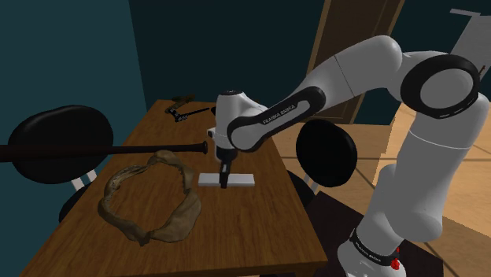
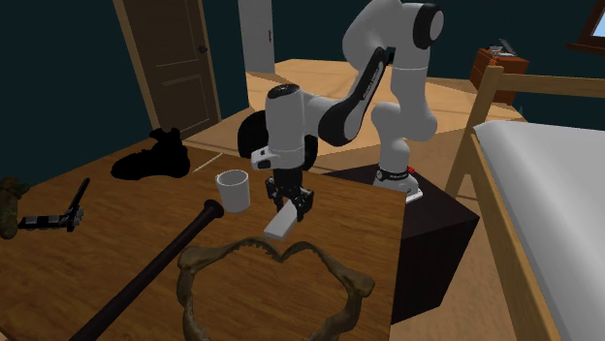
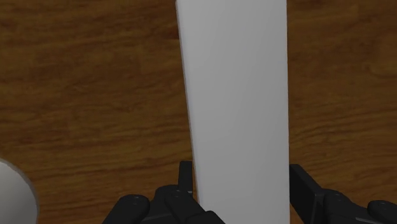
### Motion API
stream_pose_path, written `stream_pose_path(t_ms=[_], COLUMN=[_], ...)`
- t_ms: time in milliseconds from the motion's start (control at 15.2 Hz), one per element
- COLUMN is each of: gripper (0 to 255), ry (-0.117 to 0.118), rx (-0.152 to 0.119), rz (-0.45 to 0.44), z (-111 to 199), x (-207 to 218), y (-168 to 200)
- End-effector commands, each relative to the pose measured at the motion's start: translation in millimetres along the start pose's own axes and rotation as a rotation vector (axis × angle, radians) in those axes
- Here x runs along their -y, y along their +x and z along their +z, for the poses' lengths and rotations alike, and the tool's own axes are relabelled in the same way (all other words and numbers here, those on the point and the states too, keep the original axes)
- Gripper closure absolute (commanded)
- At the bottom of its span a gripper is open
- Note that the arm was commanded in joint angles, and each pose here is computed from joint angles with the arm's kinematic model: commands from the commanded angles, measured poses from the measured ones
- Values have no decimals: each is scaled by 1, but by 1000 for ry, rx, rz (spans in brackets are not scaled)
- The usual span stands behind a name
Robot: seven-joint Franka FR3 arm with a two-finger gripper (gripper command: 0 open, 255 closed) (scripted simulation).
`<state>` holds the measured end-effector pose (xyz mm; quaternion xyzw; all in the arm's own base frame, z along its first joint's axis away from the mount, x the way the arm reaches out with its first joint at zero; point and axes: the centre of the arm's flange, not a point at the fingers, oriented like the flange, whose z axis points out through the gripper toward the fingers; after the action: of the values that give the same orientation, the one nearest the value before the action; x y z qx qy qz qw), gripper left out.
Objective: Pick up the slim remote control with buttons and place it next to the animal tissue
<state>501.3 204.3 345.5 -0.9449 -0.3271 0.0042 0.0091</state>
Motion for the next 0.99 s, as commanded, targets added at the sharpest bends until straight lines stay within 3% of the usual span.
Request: stream_pose_path(t_ms=[0, 924], gripper=[255, 255], ry=[0, 0], rx=[0, 0], rz=[0, 0], z=[-12, -86], x=[-1, 1], y=[0, 0])
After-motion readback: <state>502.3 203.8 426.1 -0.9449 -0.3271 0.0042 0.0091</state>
